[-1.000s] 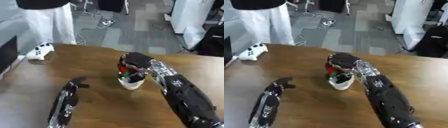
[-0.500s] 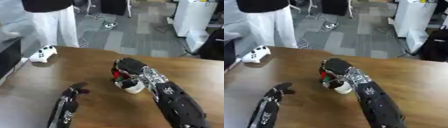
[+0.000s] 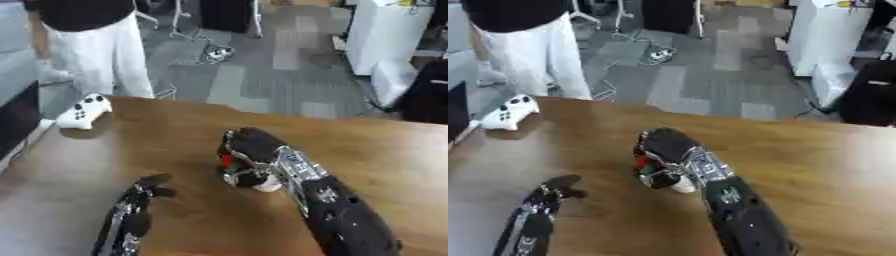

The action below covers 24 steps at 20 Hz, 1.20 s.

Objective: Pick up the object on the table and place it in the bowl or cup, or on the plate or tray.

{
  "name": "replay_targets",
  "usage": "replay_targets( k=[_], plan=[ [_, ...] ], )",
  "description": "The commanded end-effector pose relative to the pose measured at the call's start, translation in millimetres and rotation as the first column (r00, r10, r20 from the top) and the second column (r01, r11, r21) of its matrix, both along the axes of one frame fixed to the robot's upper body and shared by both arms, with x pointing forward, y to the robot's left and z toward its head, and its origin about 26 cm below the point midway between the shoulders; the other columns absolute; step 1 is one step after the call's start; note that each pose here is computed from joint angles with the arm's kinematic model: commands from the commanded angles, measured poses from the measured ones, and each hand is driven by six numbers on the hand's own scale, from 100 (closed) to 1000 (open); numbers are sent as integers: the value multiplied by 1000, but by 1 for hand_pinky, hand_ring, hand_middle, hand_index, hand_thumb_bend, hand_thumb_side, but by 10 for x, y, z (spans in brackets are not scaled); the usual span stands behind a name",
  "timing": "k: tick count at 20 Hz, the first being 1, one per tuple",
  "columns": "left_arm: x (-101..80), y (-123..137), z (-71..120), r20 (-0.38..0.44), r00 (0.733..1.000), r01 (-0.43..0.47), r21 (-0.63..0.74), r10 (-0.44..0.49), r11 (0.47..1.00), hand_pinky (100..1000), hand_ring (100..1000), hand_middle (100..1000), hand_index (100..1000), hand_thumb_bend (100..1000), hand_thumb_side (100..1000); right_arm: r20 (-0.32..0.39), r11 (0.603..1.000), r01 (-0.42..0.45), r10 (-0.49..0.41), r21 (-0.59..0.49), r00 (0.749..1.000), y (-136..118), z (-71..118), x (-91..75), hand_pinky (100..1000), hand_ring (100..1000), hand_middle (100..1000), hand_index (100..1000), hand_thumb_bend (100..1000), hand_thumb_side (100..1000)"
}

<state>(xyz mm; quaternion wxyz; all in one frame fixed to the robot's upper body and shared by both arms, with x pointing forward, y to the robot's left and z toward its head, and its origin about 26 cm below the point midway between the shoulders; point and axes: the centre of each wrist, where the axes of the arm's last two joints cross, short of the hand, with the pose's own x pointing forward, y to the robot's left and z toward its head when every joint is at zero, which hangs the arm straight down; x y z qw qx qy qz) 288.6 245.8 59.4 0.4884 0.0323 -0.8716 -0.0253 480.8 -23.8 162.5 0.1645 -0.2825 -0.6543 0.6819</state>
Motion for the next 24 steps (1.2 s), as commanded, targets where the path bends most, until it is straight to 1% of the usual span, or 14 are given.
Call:
replay_targets(
  k=[1,2,3,6,12,13,14,15,18,19,20,21,22,24],
  plan=[
    [14,-32,89,32,999,15,-2,-15,1000,1000,647,714,761,796,816,30,999,40,-40,16,999,-44,90,31,452,251,258,446,254,232],
    [14,-35,90,33,999,16,-2,-16,1000,1000,647,714,761,797,813,31,998,55,-55,19,998,-60,80,36,451,250,258,446,254,211],
    [15,-38,90,33,999,17,-3,-17,1000,1000,647,713,761,797,816,33,998,64,-65,20,997,-66,72,37,451,250,258,446,254,231],
    [15,-44,92,33,999,19,-4,-19,1000,1000,645,713,760,798,816,33,995,92,-93,24,995,-95,41,43,450,256,257,445,251,230],
    [15,-51,94,34,999,23,-4,-22,1000,1000,643,712,759,799,815,36,994,111,-111,11,993,-120,16,55,450,258,255,444,246,231],
    [15,-54,95,34,999,24,-4,-24,1000,1000,643,712,759,799,816,37,993,115,-115,9,993,-127,17,59,450,257,255,444,229,200],
    [15,-55,95,34,999,25,-4,-25,1000,1000,643,712,759,800,815,40,993,121,-121,8,992,-138,21,64,450,257,255,444,246,231],
    [15,-56,95,34,999,26,-4,-26,1000,1000,643,712,759,799,815,42,992,126,-126,7,991,-147,26,69,450,257,255,444,246,231],
    [11,-54,89,32,999,26,-2,-26,1000,1000,643,711,759,800,815,56,987,160,-160,6,986,-345,82,147,450,256,255,443,249,230],
    [10,-53,87,31,999,25,-2,-25,1000,1000,643,711,759,799,815,57,985,171,-171,7,984,-411,95,170,450,256,255,443,241,198],
    [8,-52,84,30,999,25,-2,-24,1000,1000,642,711,759,799,815,57,983,182,-182,10,982,-469,103,188,449,256,255,444,249,230],
    [6,-51,81,30,999,24,-2,-24,1000,1000,643,711,759,799,815,57,981,193,-193,12,980,-518,109,203,449,256,255,444,248,230],
    [5,-51,79,29,999,24,-2,-24,1000,1000,642,711,759,799,815,56,979,202,-202,14,978,-556,111,214,449,256,255,443,246,205],
    [2,-49,75,28,999,23,-2,-23,1000,1000,642,711,759,799,815,52,975,223,-223,18,973,-623,111,232,448,256,255,442,250,230]
  ],
)
